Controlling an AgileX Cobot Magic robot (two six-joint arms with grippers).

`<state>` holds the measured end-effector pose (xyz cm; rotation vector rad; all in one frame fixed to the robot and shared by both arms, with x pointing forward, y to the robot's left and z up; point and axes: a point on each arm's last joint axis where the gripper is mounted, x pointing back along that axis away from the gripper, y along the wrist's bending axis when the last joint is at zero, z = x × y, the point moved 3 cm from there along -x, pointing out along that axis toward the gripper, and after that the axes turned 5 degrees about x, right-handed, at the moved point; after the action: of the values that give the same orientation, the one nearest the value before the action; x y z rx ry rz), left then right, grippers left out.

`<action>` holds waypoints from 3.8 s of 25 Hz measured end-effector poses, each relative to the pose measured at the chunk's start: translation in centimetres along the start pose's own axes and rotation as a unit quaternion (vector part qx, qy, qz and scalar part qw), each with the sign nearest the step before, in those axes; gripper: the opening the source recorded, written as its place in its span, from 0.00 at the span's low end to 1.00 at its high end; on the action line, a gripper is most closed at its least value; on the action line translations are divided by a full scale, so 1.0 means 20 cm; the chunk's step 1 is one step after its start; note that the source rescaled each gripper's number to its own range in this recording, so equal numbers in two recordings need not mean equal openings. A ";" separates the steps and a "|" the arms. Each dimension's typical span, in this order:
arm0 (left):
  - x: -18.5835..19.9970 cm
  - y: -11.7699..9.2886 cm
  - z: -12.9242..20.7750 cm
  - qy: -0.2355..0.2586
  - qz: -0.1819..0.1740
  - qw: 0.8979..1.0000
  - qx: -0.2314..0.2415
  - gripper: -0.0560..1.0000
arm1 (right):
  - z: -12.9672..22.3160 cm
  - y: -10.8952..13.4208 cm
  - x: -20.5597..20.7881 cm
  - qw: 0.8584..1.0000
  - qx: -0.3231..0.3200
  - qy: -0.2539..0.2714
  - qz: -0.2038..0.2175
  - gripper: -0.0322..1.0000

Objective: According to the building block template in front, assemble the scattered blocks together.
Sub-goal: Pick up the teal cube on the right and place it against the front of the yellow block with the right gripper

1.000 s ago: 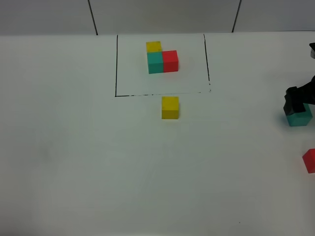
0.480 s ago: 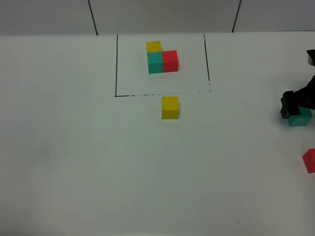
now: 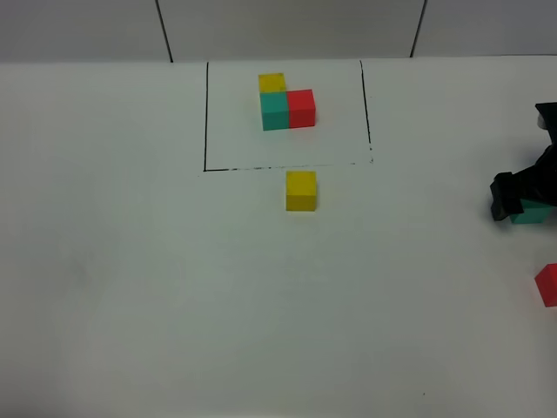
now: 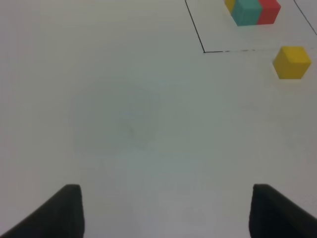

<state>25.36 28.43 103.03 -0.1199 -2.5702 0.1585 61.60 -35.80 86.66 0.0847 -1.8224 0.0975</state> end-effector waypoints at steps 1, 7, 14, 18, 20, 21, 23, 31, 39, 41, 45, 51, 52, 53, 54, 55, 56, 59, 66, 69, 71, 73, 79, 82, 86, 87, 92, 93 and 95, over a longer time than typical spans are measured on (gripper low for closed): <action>0.00 0.00 0.00 0.000 0.000 1.000 0.000 0.63 | 0.00 0.00 0.00 1.000 -0.003 0.001 0.000 0.74; 0.00 0.00 0.00 0.000 0.000 1.000 0.000 0.63 | 0.00 0.00 -0.01 1.000 -0.007 0.004 -0.001 0.25; 0.00 0.00 0.00 0.000 0.000 1.000 0.000 0.63 | 0.00 0.02 -0.01 1.000 -0.009 0.006 -0.003 0.04; 0.00 0.00 0.00 0.000 0.000 1.000 0.000 0.63 | -0.04 0.16 0.10 1.000 -0.014 -0.002 -0.012 0.04; 0.00 0.00 0.00 0.000 0.000 1.000 0.000 0.63 | -0.06 0.29 0.18 0.999 -0.029 -0.007 -0.018 0.04; 0.00 0.00 0.00 0.000 0.000 1.000 0.000 0.63 | -0.06 0.37 0.21 0.999 -0.033 -0.003 -0.022 0.04; 0.00 0.00 0.00 0.000 0.000 1.000 0.000 0.63 | -0.03 0.54 0.26 0.999 -0.038 0.015 -0.021 0.04; 0.00 0.00 0.00 0.000 0.000 1.000 0.000 0.63 | 0.13 1.23 0.29 0.999 0.027 0.003 0.023 0.04; 0.00 0.00 0.00 0.000 0.000 1.000 0.000 0.63 | 0.16 1.46 0.13 0.999 -0.029 -0.015 -0.035 0.04; 0.00 0.00 0.00 0.000 0.000 1.000 0.000 0.63 | 0.15 1.49 0.11 0.998 -0.035 -0.015 -0.044 0.04; 0.00 0.00 0.00 0.000 0.000 1.000 0.000 0.63 | 0.10 1.54 0.12 0.998 -0.027 -0.020 -0.053 0.04; 0.00 0.00 0.00 0.000 0.000 1.000 0.000 0.63 | 0.04 1.60 0.11 0.999 0.001 -0.016 -0.039 0.04; 0.00 0.00 0.00 0.000 0.000 1.000 0.000 0.63 | 0.03 1.60 0.10 0.999 0.005 -0.016 -0.034 0.04; 0.00 0.00 0.00 0.000 0.000 1.000 0.000 0.63 | 0.03 1.61 0.09 0.999 0.007 -0.015 -0.031 0.04; 0.00 0.00 0.00 0.000 0.000 1.000 0.000 0.63 | 0.02 1.61 0.08 0.999 0.008 -0.013 -0.028 0.04; 0.00 0.00 0.00 0.000 0.000 1.000 0.000 0.63 | 0.01 1.62 0.07 1.000 0.009 -0.013 -0.028 0.04; 0.00 0.00 0.00 0.000 0.000 1.000 0.000 0.63 | 0.00 1.63 0.06 0.999 0.010 -0.013 -0.028 0.04; 0.00 0.00 0.00 0.000 0.000 1.000 0.000 0.62 | -0.03 1.65 0.03 0.999 0.011 -0.015 -0.027 0.04; 0.00 0.00 0.00 0.000 0.000 1.000 0.000 0.62 | -0.10 1.69 0.01 1.000 0.016 -0.019 -0.018 0.04; 0.00 0.00 0.00 0.000 0.000 1.000 0.000 0.62 | -0.11 1.68 -0.01 1.000 0.014 -0.015 -0.013 0.04; 0.00 0.00 0.00 0.000 0.000 1.000 0.000 0.62 | -0.11 1.66 -0.02 1.000 0.009 -0.011 -0.009 0.04; 0.00 0.00 0.00 0.000 0.000 1.000 0.000 0.62 | -0.12 1.65 -0.02 1.000 0.004 -0.009 -0.008 0.04; 0.00 0.00 0.00 0.000 0.000 1.000 0.000 0.63 | -0.15 1.60 -0.03 1.000 -0.009 -0.009 -0.006 0.04; 0.00 0.00 0.00 0.000 0.000 1.000 0.000 0.63 | -0.15 1.59 -0.03 1.000 -0.012 -0.009 -0.006 0.04; 0.00 0.00 0.00 0.000 0.000 1.000 0.000 0.63 | -0.15 1.59 -0.03 1.000 -0.012 -0.009 -0.006 0.04; 0.00 0.00 0.00 0.000 0.000 1.000 0.000 0.63 | -0.15 1.59 -0.03 1.000 -0.012 -0.010 -0.007 0.04; 0.00 0.00 0.00 0.000 0.000 1.000 0.000 0.63 | -0.16 1.60 -0.03 1.000 -0.012 -0.012 -0.009 0.04; 0.00 0.00 0.00 0.000 0.000 1.000 0.000 0.63 | -0.16 1.60 -0.04 1.000 -0.012 -0.013 -0.009 0.04; 0.00 0.00 0.00 0.000 0.000 1.000 0.000 0.63 | -0.16 1.60 -0.04 1.000 -0.012 -0.013 -0.009 0.04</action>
<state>25.36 28.44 103.02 -0.1190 -2.5703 0.1578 61.30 -3.70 86.00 0.0854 -1.8474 0.0635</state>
